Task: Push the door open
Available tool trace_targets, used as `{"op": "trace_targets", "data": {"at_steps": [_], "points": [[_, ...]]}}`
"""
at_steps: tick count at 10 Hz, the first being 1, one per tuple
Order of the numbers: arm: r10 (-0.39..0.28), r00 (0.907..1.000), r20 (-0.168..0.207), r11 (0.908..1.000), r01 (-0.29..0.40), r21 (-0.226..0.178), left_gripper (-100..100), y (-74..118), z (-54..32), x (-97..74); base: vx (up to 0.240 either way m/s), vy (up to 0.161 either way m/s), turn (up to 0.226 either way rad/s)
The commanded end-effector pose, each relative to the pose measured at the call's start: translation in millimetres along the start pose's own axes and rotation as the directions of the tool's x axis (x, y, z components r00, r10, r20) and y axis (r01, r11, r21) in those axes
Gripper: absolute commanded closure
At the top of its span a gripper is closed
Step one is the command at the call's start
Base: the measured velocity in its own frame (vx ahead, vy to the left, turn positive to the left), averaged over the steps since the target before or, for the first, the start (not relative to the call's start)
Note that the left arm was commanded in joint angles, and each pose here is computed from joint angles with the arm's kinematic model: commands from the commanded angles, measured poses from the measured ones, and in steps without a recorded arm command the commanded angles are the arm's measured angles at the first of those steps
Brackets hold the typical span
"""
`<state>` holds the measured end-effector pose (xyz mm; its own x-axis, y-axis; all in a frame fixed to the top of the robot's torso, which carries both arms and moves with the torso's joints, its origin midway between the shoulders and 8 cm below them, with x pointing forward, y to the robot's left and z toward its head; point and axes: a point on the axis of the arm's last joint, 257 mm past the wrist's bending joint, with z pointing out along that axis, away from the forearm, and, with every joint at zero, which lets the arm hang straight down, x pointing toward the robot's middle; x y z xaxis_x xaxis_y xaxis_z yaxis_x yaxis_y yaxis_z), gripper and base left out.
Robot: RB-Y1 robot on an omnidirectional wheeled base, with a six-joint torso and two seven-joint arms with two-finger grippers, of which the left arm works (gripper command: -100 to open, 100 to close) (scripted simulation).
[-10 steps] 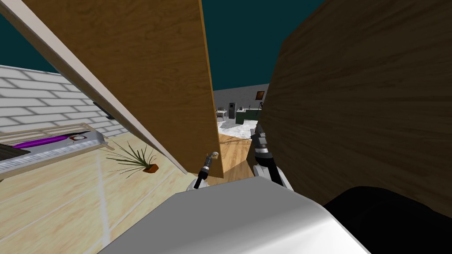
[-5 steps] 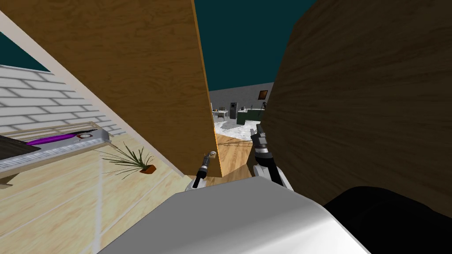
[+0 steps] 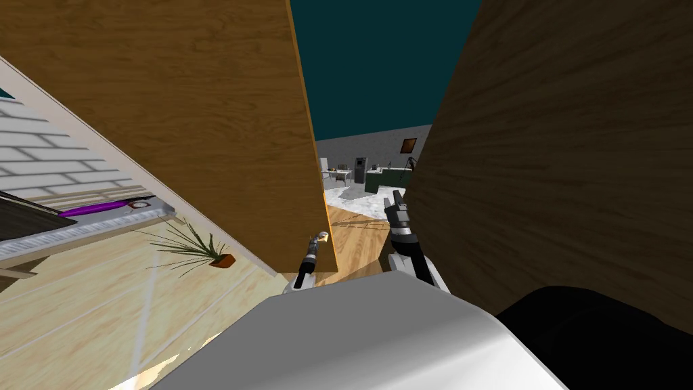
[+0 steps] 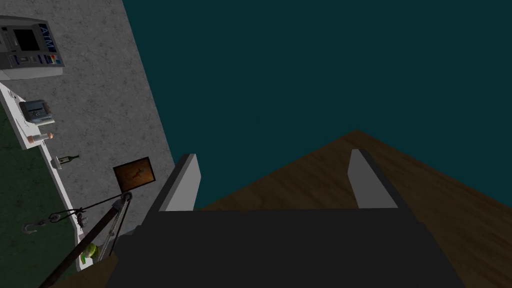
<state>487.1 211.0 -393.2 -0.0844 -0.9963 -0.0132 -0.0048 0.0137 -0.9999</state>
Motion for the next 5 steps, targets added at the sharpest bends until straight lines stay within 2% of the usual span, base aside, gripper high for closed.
{"op": "trace_targets", "data": {"at_steps": [1, 3, 4, 5], "points": [[-0.008, 0.9998, 0.016, 0.9999, 0.008, 0.007, 100, -2.5, 2.9, -1.4, 0.157, -0.106, 0.06], [-0.013, 0.9993, 0.034, 0.9999, 0.013, 0.006, 100, -1.8, 2.8, -5.0, 0.168, -0.093, 0.038], [-0.006, 0.9992, 0.039, 1.0, 0.006, -0.001, 100, 0.8, -0.2, -11.7, 0.074, -0.024, 0.03], [0.007, 0.9988, 0.049, 1.0, -0.007, 0.003, 100, -1.5, 0.7, -20.4, 0.138, -0.017, 0.124]]}}
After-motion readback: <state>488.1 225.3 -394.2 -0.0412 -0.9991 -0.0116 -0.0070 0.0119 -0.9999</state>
